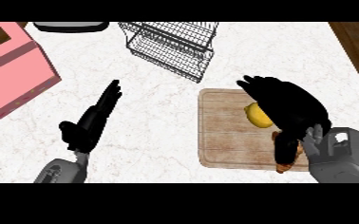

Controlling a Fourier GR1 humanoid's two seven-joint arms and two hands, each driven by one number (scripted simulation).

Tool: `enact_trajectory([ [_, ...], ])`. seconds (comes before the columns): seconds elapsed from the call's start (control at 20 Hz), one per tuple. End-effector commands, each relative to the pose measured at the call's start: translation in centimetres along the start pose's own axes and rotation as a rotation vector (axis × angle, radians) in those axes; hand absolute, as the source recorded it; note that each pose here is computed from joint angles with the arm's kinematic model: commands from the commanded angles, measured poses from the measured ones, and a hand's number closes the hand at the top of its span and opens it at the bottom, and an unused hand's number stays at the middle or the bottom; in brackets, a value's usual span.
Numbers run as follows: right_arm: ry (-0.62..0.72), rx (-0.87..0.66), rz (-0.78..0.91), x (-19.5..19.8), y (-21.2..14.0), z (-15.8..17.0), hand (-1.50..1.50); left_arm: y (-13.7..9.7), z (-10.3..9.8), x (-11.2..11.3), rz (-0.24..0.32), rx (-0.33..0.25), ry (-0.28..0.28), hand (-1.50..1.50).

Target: Pick the lemon from the cutting board and place it in the tiered basket

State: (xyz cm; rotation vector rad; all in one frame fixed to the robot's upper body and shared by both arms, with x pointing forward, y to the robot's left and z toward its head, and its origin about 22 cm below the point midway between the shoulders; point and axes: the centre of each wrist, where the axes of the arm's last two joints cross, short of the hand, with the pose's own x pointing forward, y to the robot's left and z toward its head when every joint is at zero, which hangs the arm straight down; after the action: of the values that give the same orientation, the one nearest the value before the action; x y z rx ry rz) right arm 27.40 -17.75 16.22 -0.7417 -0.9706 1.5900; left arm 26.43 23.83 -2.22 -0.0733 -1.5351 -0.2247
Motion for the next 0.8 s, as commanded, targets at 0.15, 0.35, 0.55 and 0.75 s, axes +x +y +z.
enact_trajectory([
  [0.15,-0.007,0.012,-0.008,-2.0,3.8,-1.6,-1.50,-0.3,0.9,0.5,0.001,-0.001,-0.005,0.00],
  [0.35,0.056,0.012,-0.027,-3.5,4.8,-3.5,-1.50,1.1,0.8,0.4,-0.013,-0.014,0.004,0.00],
  [0.55,0.071,0.029,-0.018,-4.4,6.1,-5.5,-1.50,-0.1,-0.1,0.2,-0.007,-0.002,0.017,0.00],
  [0.75,0.058,0.051,-0.031,-4.2,6.5,-5.4,-1.50,-0.4,1.1,1.9,-0.003,-0.001,-0.007,0.00],
])
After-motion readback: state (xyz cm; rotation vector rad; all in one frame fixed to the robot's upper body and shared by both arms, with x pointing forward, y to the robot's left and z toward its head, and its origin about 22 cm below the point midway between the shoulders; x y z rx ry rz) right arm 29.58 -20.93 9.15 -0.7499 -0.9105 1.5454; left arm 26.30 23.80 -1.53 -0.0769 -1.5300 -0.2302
